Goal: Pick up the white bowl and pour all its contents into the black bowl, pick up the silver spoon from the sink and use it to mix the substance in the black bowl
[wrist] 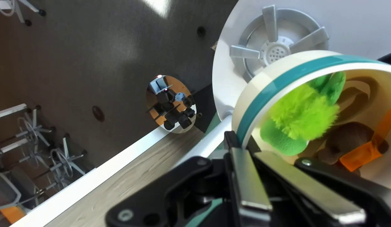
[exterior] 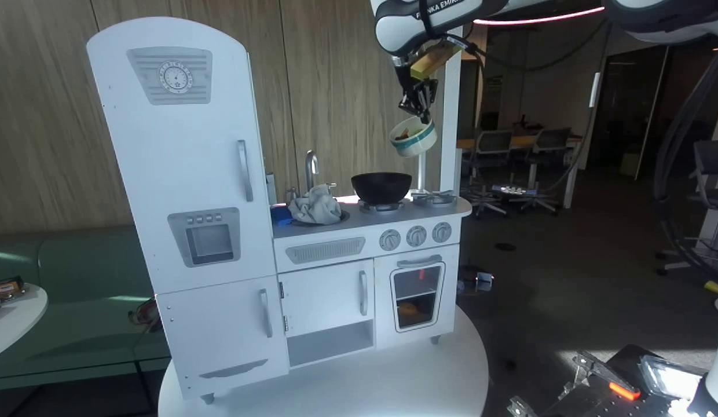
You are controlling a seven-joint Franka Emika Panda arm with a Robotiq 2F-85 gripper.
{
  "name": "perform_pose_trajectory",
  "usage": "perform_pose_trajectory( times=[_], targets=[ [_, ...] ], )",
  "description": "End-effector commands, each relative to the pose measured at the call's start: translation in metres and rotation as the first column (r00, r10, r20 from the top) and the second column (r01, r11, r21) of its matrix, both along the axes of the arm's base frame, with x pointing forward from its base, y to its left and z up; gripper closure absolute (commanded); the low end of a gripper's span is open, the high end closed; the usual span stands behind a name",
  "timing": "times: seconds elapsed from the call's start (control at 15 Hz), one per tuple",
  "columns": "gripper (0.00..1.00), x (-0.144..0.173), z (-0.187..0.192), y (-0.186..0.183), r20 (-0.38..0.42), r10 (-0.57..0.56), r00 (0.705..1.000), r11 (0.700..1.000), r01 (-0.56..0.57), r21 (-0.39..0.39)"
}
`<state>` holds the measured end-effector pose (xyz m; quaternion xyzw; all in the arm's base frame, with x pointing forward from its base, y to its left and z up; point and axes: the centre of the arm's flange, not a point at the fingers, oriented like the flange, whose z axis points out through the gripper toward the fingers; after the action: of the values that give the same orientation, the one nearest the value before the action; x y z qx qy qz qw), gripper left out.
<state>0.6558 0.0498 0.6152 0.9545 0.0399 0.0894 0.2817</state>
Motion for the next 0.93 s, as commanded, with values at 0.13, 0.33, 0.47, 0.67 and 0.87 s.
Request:
perform_pose_trajectory(
  times=[0.13, 0.33, 0.47, 0.67, 0.87],
  targets=[
    [0.98, 0.034, -0.017, 0.05, 0.045, 0.068, 0.997, 0.979, -0.058, -0.197],
    [0.98, 0.025, -0.028, 0.077, 0.063, 0.155, 0.986, 0.961, -0.136, -0.243],
    [0.98, 0.019, -0.036, 0.093, 0.076, 0.22, 0.972, 0.94, -0.191, -0.282],
    [0.97, 0.008, -0.044, 0.112, 0.108, 0.346, 0.932, 0.898, -0.296, -0.327],
    [0.98, 0.003, -0.059, 0.116, 0.118, 0.461, 0.879, 0.841, -0.391, -0.373]
  ],
)
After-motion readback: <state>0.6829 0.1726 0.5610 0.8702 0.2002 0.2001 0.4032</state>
